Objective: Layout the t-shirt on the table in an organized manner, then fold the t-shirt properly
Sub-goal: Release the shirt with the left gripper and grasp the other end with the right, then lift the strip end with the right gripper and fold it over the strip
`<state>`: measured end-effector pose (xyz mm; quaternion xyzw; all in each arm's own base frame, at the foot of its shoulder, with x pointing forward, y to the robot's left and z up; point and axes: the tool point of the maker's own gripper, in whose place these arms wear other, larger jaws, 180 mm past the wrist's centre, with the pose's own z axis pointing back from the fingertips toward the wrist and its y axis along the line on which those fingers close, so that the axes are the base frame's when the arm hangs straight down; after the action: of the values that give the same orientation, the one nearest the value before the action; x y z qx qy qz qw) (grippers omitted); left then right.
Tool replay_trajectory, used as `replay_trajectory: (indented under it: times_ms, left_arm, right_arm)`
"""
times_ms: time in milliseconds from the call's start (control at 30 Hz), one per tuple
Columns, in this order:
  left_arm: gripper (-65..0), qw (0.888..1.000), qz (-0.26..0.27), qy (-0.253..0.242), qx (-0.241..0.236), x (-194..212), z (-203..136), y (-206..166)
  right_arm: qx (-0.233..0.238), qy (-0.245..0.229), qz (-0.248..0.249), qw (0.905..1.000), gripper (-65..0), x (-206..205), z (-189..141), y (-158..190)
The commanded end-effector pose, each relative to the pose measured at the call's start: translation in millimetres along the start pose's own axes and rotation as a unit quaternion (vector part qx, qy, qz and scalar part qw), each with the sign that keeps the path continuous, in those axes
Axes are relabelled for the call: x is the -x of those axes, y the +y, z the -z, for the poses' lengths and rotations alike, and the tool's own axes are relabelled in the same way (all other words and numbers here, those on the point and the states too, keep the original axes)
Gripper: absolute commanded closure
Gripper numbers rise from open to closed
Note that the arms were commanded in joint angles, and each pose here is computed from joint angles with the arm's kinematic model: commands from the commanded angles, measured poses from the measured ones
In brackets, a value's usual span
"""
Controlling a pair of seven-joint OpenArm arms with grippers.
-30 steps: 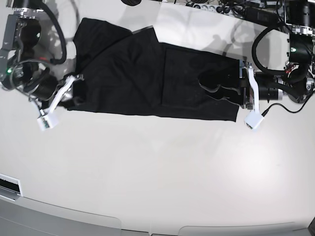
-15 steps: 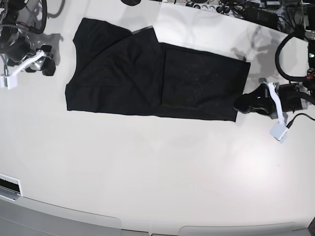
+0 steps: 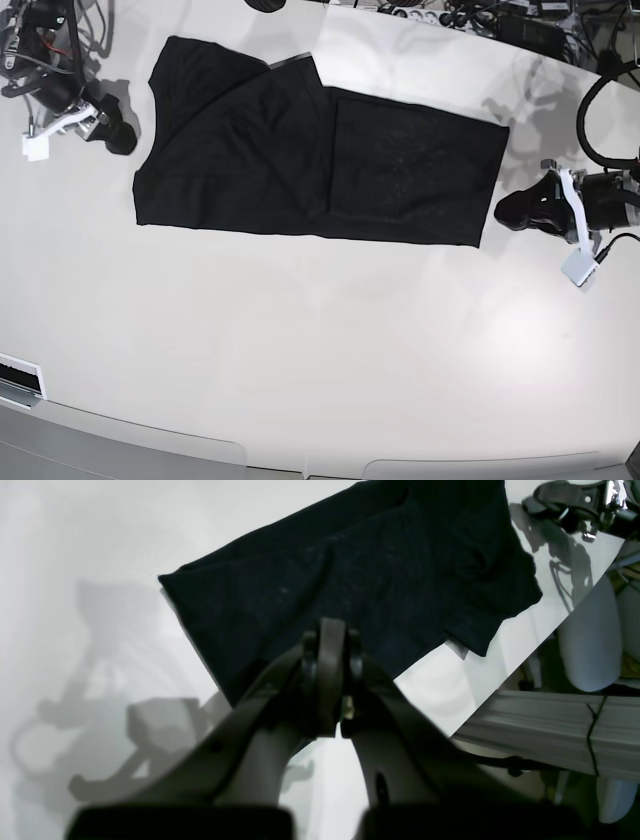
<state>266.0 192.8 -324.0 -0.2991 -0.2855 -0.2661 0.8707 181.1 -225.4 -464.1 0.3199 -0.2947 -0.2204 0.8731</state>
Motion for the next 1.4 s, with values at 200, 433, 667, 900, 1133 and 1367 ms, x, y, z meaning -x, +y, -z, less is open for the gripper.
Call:
replay_trajectory:
  times_ms: [200, 433, 667, 900, 1133, 1367]
  left_arm:
    - [0.0, 1.0, 0.014, -0.023, -0.001, -15.9, -8.4, 0.6]
    - [0.0, 1.0, 0.014, -0.023, -0.001, -15.9, -8.4, 0.6]
    - [0.0, 1.0, 0.014, -0.023, -0.001, -15.8, -8.5, 0.7]
    - [0.0, 1.0, 0.014, -0.022, -0.002, -15.8, -8.6, 0.9]
    - [0.0, 1.0, 0.016, -0.017, -0.007, -13.9, -8.5, 2.7]
    - [0.0, 1.0, 0.015, -0.02, -0.006, -14.9, -8.3, 2.4]
  right_arm:
    - [-0.032, 0.068, 0.013, 0.9971, -42.0, 29.2, 10.4, 11.7]
    - [-0.079, 0.156, -0.033, 0.984, -42.0, 68.6, 38.8, 49.5]
    - [-0.085, 0.165, -0.058, 0.9809, -31.2, 63.8, 47.0, 59.1]
    - [-0.06, 0.155, -0.128, 0.9777, 0.0, 30.3, 28.0, 63.5]
    - [0.018, 0.061, -0.217, 0.974, 0.0, -43.7, -32.3, 65.9]
    - [0.057, 0.001, -0.345, 0.9368, 0.0, -64.8, -85.7, 113.5]
